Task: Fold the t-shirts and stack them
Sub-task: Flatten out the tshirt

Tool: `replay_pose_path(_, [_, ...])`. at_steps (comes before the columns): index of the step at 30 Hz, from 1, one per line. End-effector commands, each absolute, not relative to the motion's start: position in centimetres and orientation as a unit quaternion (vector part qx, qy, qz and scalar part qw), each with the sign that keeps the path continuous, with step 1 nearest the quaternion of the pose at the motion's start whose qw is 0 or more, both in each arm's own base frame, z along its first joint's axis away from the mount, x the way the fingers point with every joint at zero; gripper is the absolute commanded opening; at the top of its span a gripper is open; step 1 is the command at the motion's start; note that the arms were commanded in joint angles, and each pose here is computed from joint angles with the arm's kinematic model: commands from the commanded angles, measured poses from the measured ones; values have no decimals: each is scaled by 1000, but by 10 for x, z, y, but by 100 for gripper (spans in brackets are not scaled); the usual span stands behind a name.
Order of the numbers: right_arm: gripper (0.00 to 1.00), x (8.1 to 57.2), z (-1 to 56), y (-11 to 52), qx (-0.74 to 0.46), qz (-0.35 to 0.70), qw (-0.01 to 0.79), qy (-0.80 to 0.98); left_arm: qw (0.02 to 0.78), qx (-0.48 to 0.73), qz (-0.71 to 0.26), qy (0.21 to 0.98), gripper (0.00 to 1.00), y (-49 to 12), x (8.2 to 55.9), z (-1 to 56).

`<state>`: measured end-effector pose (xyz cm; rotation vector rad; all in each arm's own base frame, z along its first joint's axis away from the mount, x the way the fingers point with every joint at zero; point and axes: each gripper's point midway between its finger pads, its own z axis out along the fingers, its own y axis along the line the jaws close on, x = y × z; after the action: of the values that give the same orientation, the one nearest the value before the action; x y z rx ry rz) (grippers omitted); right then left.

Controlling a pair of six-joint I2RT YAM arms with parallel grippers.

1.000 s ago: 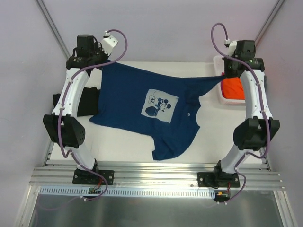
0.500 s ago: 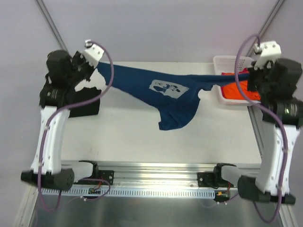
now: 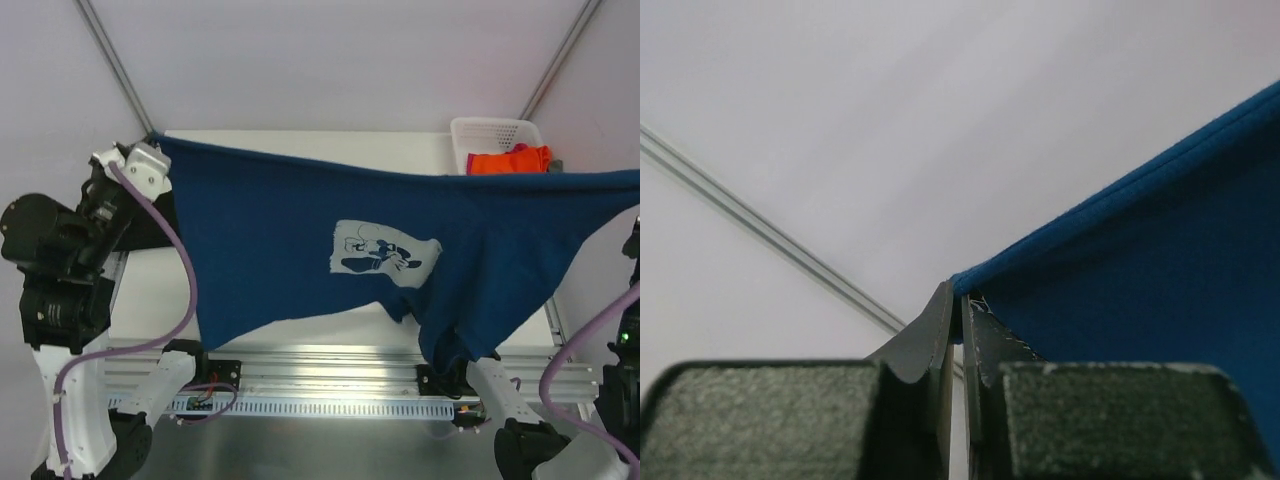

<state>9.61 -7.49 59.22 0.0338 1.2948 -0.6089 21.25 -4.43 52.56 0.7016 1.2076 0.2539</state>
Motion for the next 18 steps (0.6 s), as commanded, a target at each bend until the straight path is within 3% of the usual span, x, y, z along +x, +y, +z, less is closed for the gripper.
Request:
replay_pose_path(1, [0, 169, 611, -93, 21, -324, 732, 599, 774, 265, 177, 547, 0, -22, 264, 570])
replay_pose_path(6, [1, 279, 601, -97, -28, -317, 713, 624, 713, 291, 219, 599, 0, -15, 380, 544])
replay_pose_path(10, [1, 388, 519, -109, -75, -289, 639, 709, 630, 343, 224, 660, 0, -13, 456, 457])
replay_pose_path(14, [1, 451, 431, -99, -119, -217, 576, 779, 567, 379, 197, 704, 0, -18, 488, 378])
replay_pose_path(18, [0, 484, 336, -80, -164, -163, 478, 847, 511, 404, 196, 733, 0, -14, 508, 317])
